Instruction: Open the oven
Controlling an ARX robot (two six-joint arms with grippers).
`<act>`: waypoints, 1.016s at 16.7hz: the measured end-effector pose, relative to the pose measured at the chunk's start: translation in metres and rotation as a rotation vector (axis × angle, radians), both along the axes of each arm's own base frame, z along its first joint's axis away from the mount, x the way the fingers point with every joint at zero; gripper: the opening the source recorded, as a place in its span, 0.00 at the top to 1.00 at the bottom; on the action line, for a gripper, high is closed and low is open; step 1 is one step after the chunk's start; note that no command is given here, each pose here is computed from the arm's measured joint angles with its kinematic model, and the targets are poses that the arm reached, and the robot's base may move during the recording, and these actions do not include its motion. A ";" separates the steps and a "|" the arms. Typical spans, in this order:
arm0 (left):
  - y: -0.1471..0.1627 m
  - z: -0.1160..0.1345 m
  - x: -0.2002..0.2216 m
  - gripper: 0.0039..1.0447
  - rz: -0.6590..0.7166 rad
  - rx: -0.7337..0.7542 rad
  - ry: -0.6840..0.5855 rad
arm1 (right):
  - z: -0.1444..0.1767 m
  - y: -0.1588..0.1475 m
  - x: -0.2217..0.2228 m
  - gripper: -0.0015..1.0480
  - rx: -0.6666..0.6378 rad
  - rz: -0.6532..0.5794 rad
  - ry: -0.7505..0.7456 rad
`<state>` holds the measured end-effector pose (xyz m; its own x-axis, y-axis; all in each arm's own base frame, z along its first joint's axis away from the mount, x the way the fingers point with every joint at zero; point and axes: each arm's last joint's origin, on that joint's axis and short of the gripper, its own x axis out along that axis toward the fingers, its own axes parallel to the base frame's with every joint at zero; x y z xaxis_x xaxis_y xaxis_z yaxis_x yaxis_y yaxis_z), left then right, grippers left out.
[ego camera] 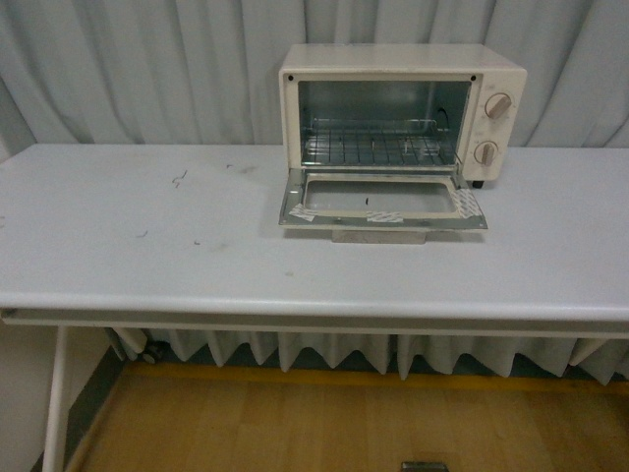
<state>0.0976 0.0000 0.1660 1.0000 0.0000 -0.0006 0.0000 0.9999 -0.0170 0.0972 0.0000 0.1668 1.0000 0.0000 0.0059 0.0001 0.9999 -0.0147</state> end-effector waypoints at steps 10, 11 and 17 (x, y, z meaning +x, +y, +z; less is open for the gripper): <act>0.000 0.000 0.000 0.06 0.000 0.002 0.000 | 0.000 0.000 0.000 0.06 0.000 0.000 0.001; 0.000 0.000 0.000 0.06 0.000 0.002 0.000 | 0.000 0.000 0.000 0.06 0.000 0.000 0.000; 0.000 0.000 0.000 0.06 -0.001 0.003 0.001 | 0.000 0.000 0.000 0.06 0.000 -0.001 0.001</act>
<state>0.0976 0.0000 0.1659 1.0000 -0.0011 -0.0013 0.0011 0.9999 -0.0139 0.0972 0.0000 0.1667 1.0000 -0.0008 0.0048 0.0008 0.9999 -0.0147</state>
